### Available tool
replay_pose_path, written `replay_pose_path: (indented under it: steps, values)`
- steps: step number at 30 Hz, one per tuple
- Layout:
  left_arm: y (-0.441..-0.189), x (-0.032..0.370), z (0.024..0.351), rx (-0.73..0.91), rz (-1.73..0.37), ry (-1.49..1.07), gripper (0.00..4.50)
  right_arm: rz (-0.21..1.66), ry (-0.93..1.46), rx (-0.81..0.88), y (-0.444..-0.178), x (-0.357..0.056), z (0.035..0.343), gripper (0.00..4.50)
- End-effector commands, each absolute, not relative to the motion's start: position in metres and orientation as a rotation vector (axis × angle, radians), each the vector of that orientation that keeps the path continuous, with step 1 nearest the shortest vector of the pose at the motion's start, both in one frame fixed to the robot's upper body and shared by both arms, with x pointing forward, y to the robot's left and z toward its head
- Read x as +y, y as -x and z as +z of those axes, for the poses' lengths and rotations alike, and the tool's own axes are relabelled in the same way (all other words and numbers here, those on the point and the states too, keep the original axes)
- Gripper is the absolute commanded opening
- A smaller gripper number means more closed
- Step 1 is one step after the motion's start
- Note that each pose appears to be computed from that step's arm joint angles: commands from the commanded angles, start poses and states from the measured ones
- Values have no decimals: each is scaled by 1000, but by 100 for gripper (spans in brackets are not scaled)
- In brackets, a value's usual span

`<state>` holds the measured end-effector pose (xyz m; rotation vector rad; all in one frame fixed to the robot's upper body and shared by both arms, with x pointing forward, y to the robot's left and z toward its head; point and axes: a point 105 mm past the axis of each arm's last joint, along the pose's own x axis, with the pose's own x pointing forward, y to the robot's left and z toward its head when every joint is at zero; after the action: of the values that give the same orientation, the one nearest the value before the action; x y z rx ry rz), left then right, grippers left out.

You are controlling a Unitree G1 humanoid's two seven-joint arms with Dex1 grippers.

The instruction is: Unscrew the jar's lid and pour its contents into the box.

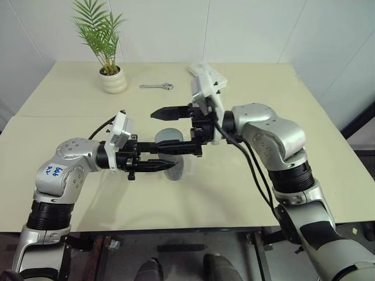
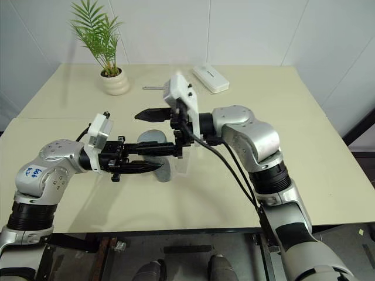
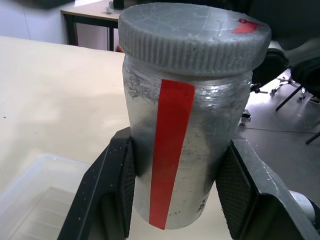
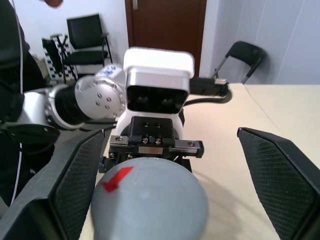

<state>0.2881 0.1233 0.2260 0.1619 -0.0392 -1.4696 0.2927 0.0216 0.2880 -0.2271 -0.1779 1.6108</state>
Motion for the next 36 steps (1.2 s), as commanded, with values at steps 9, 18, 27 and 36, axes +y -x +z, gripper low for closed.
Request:
replay_pose_path:
  steps: [9,18,27,36]
  values:
    - [-277,119,235,-90,-1499,-177,187,1563,244,-212,-297,25,291,447]
    - [-277,120,235,-93,-1495,-182,187,1475,243,-209,-324,-12,298,447]
    - [-278,121,234,-100,-1491,-187,187,1528,215,-215,-320,-41,297,447]
    - [-278,121,235,-113,-1492,-190,187,1444,202,-157,-341,-72,290,447]
